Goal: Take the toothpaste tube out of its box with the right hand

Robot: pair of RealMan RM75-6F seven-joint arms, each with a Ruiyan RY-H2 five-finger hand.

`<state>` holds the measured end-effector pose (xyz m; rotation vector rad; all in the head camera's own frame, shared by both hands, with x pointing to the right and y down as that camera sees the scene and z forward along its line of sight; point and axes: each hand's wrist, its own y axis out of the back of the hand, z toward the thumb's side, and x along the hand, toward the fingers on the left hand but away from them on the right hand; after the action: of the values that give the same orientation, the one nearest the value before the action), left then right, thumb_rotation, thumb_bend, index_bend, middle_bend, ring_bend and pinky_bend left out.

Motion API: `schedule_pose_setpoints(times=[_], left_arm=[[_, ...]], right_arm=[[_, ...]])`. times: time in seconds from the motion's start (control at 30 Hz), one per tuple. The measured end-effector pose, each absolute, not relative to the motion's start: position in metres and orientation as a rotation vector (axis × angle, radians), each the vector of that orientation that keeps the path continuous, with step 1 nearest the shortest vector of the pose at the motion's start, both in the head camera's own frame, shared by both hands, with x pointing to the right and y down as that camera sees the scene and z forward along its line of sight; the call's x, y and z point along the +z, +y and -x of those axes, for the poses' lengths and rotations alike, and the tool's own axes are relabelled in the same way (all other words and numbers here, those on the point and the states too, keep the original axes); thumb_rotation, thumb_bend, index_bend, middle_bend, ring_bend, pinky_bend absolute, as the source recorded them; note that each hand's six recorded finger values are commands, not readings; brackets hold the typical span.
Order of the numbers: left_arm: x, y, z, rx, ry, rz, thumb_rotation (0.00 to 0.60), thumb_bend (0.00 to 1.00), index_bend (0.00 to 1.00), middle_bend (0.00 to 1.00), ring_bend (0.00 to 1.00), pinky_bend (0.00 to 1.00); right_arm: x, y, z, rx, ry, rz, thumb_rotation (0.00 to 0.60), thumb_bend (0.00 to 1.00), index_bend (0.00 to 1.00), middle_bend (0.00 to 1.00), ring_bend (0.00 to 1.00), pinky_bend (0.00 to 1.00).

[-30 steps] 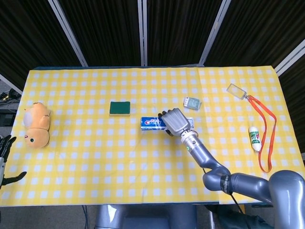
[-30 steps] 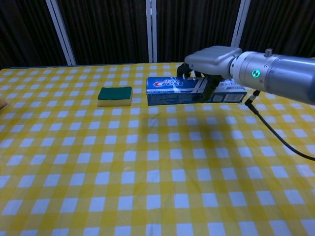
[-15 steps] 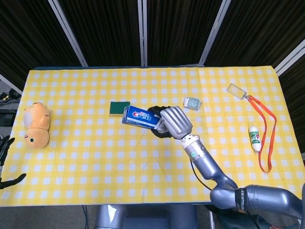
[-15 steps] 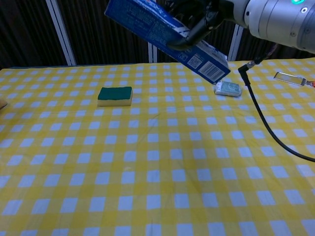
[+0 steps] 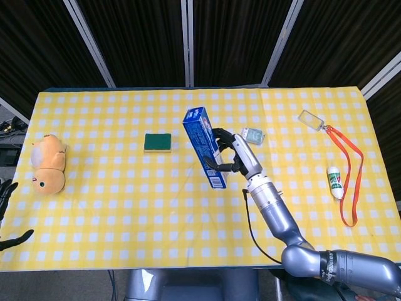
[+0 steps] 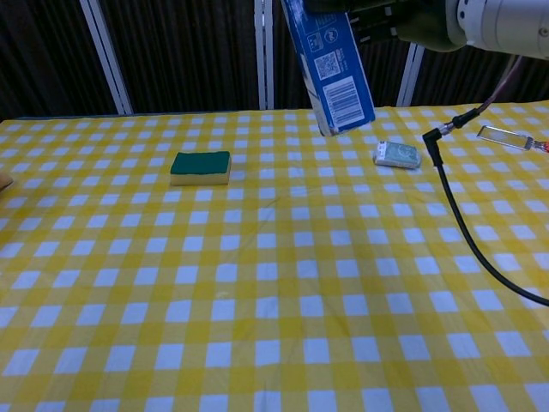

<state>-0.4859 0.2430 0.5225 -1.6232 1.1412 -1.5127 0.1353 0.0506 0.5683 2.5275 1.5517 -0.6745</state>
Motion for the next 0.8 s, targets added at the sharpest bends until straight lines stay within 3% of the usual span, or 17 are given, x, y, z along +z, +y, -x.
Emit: schedule_pose_setpoints(times=[0.47,0.8], left_arm=[[0.525,0.244,0.483,-1.517,1.126,1.622,0.6,0.0,0.0,0.0,0.0,0.0],[0.527,0.244,0.482,-1.523,1.118,1.62,0.6,0.0,0.0,0.0,0.0,0.0]], right_arm=[[0.565,0.043,-0.155,-0.514,1.759,-2.521,0.6,0.42,0.57,0.59,0.5,0.45],[0.577,0.046,-0.166,-0.98,1.768,-2.921,0.6,0.42,0.57,0.59,0.5,0.45]])
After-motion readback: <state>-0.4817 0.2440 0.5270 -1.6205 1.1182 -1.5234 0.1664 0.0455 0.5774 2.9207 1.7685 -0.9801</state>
